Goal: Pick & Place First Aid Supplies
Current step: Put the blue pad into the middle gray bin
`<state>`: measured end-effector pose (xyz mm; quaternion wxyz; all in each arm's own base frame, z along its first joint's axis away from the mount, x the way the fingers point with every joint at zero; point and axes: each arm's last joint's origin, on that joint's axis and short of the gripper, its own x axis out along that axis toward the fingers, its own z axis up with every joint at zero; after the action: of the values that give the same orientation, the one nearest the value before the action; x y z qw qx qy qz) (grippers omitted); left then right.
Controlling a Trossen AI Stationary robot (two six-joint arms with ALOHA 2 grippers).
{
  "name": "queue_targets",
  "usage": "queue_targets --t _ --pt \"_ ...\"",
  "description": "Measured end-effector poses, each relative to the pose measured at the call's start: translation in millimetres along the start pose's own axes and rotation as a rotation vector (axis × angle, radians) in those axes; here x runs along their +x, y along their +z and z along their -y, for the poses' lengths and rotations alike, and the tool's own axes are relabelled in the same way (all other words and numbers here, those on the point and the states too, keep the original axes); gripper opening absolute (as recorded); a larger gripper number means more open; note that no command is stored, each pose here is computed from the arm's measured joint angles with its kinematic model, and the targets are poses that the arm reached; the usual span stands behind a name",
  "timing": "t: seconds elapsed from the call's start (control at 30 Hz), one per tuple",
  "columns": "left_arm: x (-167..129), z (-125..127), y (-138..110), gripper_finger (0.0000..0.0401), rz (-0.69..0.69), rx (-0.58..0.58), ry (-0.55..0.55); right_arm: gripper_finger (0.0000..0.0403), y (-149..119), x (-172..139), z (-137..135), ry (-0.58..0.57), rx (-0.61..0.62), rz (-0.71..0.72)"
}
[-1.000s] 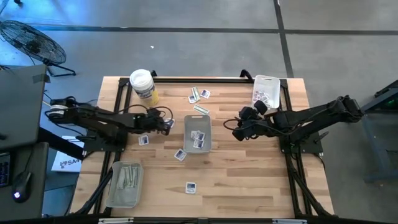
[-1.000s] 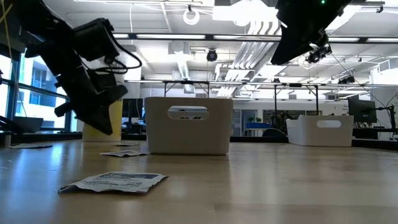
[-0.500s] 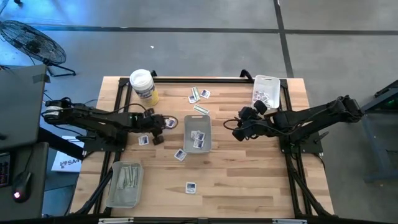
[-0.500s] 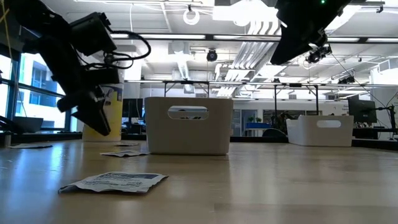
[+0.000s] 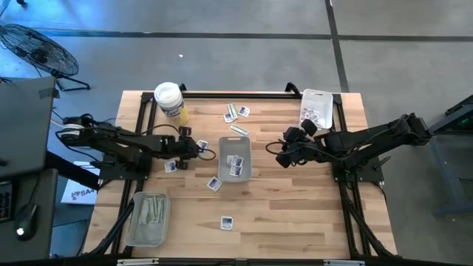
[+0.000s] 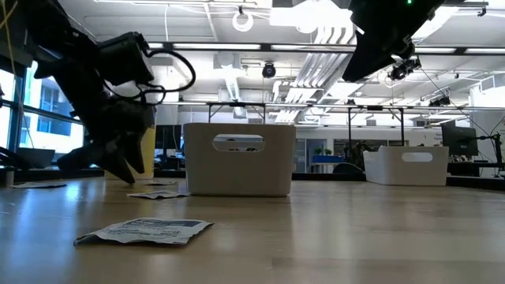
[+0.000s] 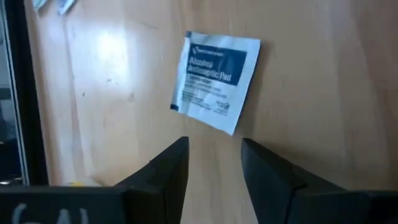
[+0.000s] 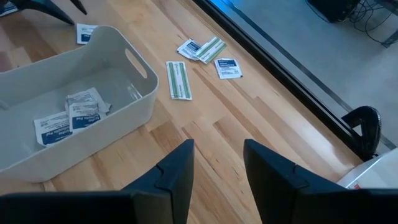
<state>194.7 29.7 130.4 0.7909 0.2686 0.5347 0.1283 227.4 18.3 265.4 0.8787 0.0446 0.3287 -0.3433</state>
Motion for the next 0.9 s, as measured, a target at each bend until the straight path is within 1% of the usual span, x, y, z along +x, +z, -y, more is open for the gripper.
queue_targets --t 0.17,0.5,0.7,0.9 --pt "9 5 1 0.0143 -0.032 0.115 -0.009 0.0133 0 0 0 0.005 0.000 -0.003" --pt "12 5 4 0.0143 -0.015 0.264 0.001 0.0133 0 0 0 0.004 -0.007 -0.003" --pt "13 4 5 0.0138 -0.003 0.280 0.018 0.0133 0 0 0 0.004 -0.007 -0.002" --pt "18 7 5 0.0096 -0.013 0.288 0.011 0.0133 0 0 0 0.008 -0.005 -0.003"
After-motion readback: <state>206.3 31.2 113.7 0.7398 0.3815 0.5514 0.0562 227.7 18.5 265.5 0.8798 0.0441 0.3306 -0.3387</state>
